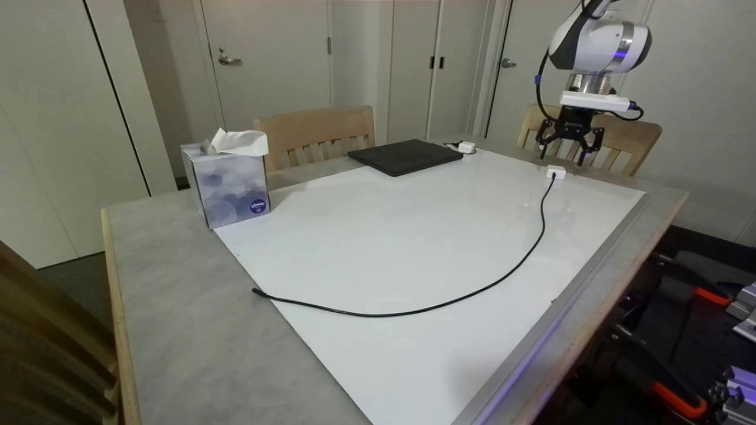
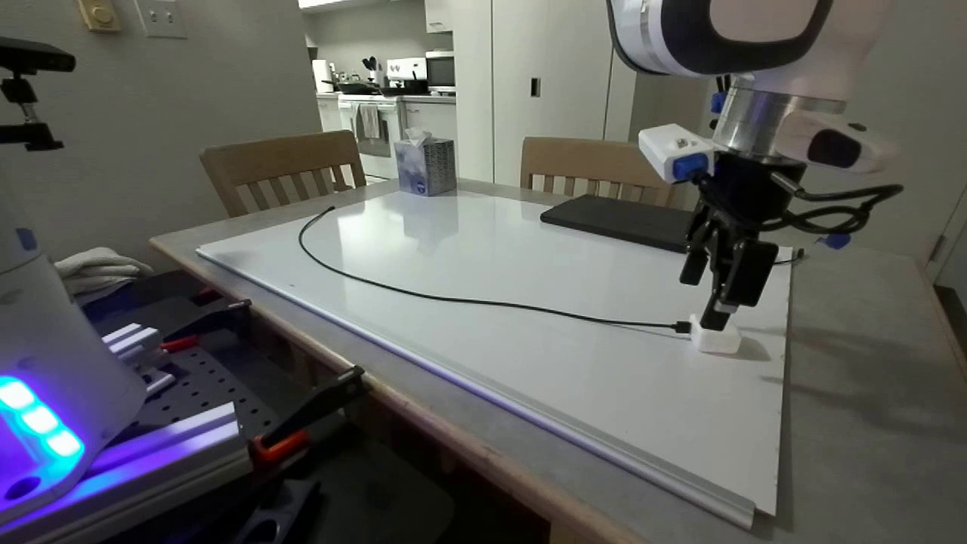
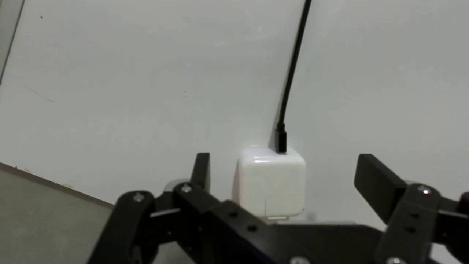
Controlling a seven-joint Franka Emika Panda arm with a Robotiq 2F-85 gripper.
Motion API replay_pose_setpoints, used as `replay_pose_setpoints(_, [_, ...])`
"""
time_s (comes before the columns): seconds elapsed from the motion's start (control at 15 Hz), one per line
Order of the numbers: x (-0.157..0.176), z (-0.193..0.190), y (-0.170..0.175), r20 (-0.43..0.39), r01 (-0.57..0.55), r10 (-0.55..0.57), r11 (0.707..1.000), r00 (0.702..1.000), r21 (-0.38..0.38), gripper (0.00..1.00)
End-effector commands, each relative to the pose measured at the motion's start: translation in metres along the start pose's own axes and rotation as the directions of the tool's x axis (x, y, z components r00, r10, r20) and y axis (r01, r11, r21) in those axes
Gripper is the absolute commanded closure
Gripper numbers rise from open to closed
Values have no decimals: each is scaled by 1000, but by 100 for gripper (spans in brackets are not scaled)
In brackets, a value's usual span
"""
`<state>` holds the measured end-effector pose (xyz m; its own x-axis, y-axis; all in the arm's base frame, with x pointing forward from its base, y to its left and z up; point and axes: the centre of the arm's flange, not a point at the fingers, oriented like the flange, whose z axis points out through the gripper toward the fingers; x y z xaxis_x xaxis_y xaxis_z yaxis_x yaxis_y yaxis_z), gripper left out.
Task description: Wind the black charging cable
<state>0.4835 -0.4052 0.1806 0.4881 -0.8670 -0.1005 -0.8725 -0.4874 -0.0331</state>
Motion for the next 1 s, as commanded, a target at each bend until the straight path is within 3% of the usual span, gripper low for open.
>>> replay_pose_setpoints(0.0, [4,20,3,-14,-5,5,1000,1000,-22,0])
replay_pose_setpoints(0.4, [10,20,6,-78,-59,60,998,995,12,0])
replay_pose_setpoints(0.93, [13,29,5,-71,-72,72,997,995,-2,2])
